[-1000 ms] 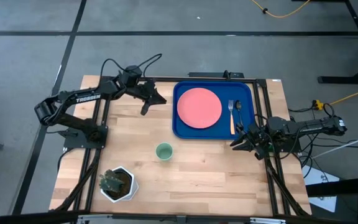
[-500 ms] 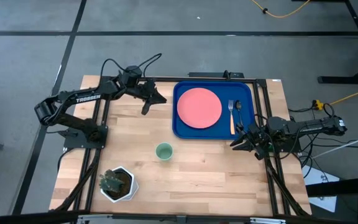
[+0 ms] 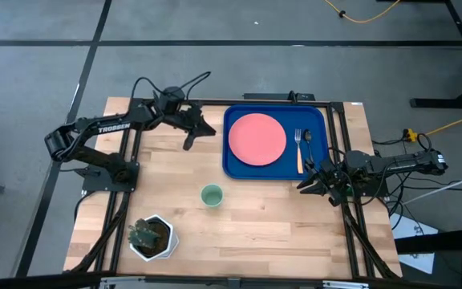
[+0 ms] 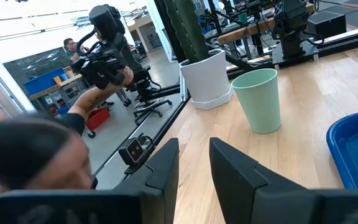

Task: Pick and place plate/cup/fork/spoon on tray
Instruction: Put the green cup on the dark blue tray to the top right of the pink plate

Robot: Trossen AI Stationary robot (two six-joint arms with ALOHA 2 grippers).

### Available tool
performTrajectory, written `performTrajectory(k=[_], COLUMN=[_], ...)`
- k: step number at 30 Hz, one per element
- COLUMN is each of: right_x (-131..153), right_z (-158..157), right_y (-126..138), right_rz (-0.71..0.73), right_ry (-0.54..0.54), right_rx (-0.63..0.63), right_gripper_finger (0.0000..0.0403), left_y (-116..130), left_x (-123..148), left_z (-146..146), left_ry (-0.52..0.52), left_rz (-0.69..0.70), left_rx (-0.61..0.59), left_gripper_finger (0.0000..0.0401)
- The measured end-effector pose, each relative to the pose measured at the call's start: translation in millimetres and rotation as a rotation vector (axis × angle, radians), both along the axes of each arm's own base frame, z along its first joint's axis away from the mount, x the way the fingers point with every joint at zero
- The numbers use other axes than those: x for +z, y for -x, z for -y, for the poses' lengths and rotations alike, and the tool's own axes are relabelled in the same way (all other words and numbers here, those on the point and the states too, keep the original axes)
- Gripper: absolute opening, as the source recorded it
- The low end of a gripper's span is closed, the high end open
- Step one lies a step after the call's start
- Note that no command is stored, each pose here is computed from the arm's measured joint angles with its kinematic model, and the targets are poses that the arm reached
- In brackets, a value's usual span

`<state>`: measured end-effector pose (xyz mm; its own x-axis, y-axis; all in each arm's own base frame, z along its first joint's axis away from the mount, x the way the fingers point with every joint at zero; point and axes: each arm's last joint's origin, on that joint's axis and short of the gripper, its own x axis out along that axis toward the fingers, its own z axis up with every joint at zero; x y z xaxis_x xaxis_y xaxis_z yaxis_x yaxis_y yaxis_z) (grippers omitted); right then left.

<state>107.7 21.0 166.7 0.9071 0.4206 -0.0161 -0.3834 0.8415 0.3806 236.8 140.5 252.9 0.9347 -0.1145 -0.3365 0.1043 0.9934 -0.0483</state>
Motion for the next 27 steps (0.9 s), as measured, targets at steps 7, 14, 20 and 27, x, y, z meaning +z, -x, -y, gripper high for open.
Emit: performTrajectory(k=[7,14,20,27], right_x=[0.1,0.1,0.1,0.1], right_z=[0.0,0.0,0.0,0.0], right_y=[0.0,0.0,0.0,0.0], right_rz=[0.000,0.000,0.000,0.000], right_ry=[0.000,0.000,0.000,0.000], right_rx=[0.000,0.000,0.000,0.000], right_gripper_finger=[0.0095,0.0095,0.0095,0.0095], left_y=[-6.0,-12.3,-21.9,-39.7], left_x=[0.4,0.3,-8.6,-24.0], left_z=[12.3,27.1,43.5,69.5], left_ry=[-0.025,-0.001,0.070,0.038], left_rz=[0.020,0.022,-0.054,-0.102], left_rx=[-0.108,-0.191,-0.159,-0.238], left_gripper_finger=[0.0037,0.0037,0.0037,0.0036])
